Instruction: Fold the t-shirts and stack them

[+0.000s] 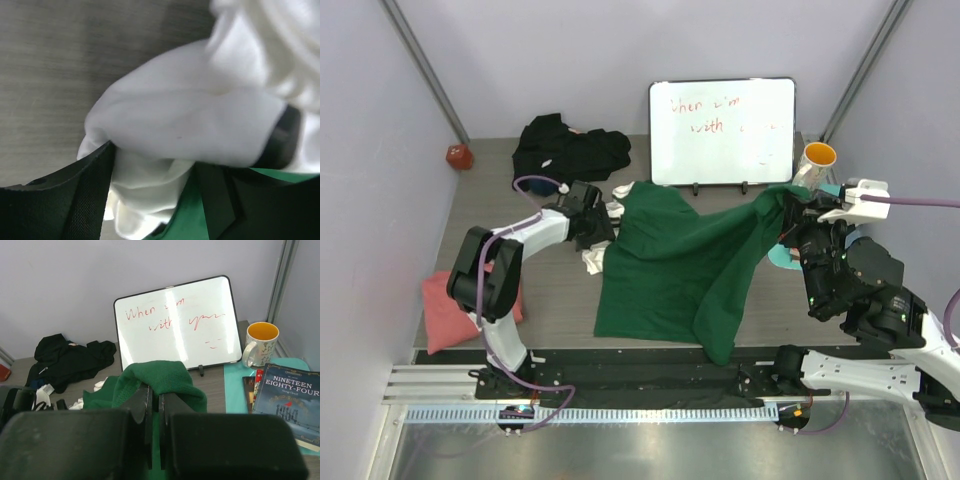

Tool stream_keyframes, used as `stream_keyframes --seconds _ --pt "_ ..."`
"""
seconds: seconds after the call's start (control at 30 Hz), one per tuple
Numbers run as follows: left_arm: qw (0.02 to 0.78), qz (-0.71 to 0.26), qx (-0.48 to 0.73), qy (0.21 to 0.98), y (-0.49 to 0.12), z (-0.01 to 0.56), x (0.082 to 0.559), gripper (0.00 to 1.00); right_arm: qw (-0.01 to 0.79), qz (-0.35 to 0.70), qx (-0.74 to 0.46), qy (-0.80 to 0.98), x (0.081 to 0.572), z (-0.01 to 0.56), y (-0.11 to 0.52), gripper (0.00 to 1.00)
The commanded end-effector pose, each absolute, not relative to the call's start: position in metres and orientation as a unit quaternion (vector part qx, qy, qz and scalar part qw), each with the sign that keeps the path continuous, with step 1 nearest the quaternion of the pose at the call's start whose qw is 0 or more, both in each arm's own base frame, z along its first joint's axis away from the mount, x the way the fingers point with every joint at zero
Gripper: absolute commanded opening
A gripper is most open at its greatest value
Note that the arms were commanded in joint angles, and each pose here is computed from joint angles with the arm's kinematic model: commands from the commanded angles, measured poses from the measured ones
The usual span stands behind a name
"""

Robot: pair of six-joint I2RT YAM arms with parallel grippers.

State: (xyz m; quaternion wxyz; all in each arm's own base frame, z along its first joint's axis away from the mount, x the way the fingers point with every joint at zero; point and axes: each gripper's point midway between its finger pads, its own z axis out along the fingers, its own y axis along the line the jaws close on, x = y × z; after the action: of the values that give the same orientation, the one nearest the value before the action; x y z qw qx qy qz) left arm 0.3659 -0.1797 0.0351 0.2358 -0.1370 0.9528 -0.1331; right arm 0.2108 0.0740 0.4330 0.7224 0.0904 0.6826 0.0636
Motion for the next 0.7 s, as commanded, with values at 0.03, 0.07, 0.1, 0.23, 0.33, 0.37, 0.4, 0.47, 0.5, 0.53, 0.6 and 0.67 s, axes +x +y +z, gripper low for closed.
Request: stream_keyframes --seconds 0.03,0.07,0.1,0.23,0.33,0.37,0.4,0.47,0.5,0.53,0.6,0.67 --pt "0.233 -0.139 -0.135 0.953 -0.19 0.019 0.38 0.59 0.724 0.082 0.103 0.677 0.21 0.446 0.074 0.01" --pt "0.231 -0.136 -0.135 0.954 -0.189 0.016 0.379 0.5 0.724 0.082 0.104 0.677 0.209 0.446 0.073 0.01" --pt "0.229 -0.135 -0.136 0.954 -0.19 0.013 0.378 0.42 0.724 0.082 0.102 0.677 0.21 0.446 0.074 0.01" --pt "0.238 -0.118 -0.144 0.953 -0.182 0.014 0.379 0.0 0.724 0.075 0.1 0.679 0.211 0.444 0.074 0.01" --pt "0.278 -0.094 -0.149 0.944 -0.17 0.039 0.39 0.0 0.723 0.075 0.099 0.68 0.21 0.44 0.075 0.01" --pt "0.29 -0.087 -0.15 0.941 -0.167 0.048 0.394 0.0 0.722 0.074 0.1 0.681 0.211 0.437 0.075 0.01" --pt "0.312 -0.069 -0.153 0.935 -0.159 0.063 0.403 0.0 0.722 0.076 0.102 0.681 0.21 0.436 0.074 0.01" --pt "0.343 -0.066 -0.159 0.923 -0.152 0.091 0.417 0.0 0.72 0.079 0.104 0.681 0.21 0.433 0.076 0.01" --pt "0.364 -0.063 -0.168 0.914 -0.145 0.113 0.431 0.0 0.72 0.08 0.104 0.682 0.21 0.433 0.075 0.01" --pt "0.377 -0.061 -0.173 0.908 -0.14 0.126 0.439 0.0 0.719 0.08 0.103 0.683 0.21 0.432 0.076 0.01" --pt "0.405 -0.054 -0.186 0.894 -0.13 0.163 0.457 0.0 0.717 0.078 0.104 0.685 0.21 0.429 0.076 0.01" --pt "0.416 -0.026 -0.206 0.885 -0.106 0.178 0.472 0.0 0.715 0.077 0.105 0.687 0.21 0.425 0.075 0.01"
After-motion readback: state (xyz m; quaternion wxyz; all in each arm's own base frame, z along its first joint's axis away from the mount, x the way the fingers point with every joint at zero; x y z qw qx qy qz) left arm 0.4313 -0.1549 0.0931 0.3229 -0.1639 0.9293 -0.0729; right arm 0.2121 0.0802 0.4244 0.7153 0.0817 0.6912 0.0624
